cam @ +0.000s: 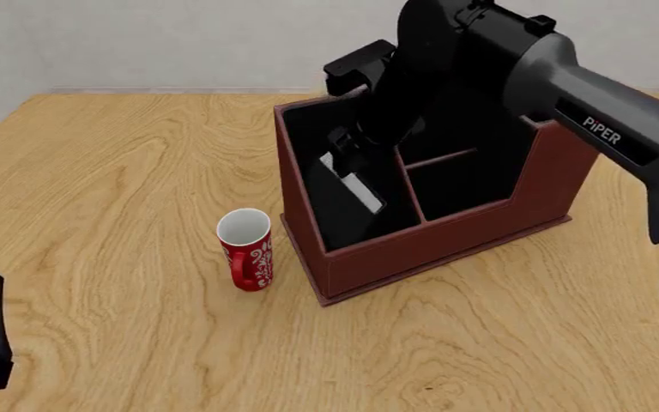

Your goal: Pick up the book and place it in the left compartment of the caddy.

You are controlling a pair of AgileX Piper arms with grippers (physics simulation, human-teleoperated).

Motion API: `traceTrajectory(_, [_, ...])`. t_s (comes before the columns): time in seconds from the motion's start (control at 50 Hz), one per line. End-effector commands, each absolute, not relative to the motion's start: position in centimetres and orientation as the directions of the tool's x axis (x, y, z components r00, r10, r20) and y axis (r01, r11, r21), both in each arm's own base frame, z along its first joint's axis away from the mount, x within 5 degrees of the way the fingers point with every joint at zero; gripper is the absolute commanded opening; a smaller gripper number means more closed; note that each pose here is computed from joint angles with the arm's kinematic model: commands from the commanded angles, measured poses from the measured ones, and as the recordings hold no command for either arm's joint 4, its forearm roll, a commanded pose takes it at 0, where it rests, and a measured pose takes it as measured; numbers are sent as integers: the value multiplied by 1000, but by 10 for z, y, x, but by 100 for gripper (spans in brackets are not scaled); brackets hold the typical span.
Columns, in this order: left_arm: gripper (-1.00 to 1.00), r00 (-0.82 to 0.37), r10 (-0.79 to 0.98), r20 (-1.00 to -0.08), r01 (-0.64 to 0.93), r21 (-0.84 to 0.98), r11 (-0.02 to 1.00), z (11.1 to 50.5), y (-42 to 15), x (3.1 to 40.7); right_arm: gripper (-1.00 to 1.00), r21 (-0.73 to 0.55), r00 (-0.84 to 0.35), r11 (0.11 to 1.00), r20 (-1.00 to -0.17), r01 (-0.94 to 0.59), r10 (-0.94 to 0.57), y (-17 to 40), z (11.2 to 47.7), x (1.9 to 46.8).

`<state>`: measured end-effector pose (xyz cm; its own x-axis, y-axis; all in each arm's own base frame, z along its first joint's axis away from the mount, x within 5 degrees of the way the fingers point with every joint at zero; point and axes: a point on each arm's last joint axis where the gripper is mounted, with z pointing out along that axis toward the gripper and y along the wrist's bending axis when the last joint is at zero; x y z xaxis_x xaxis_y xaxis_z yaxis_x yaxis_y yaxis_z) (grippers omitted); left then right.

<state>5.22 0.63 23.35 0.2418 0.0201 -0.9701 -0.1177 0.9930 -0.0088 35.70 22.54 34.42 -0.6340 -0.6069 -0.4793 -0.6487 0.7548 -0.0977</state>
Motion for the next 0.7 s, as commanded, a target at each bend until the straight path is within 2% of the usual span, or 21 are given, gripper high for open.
traceTrajectory(0.02, [100,240,0,-971,-111,-27,993,239,6,51,100,-111,-599,730,-497,-674,-628,219,367,353])
traceTrajectory(0.36, [100,240,-4,-971,-87,-26,996,233,5,53,100,-153,-550,748,-587,-646,-595,188,413,338])
traceTrajectory(0.7, [100,230,-8,-973,-55,-21,998,227,3,54,100,-168,-532,818,-685,-550,-497,143,460,320])
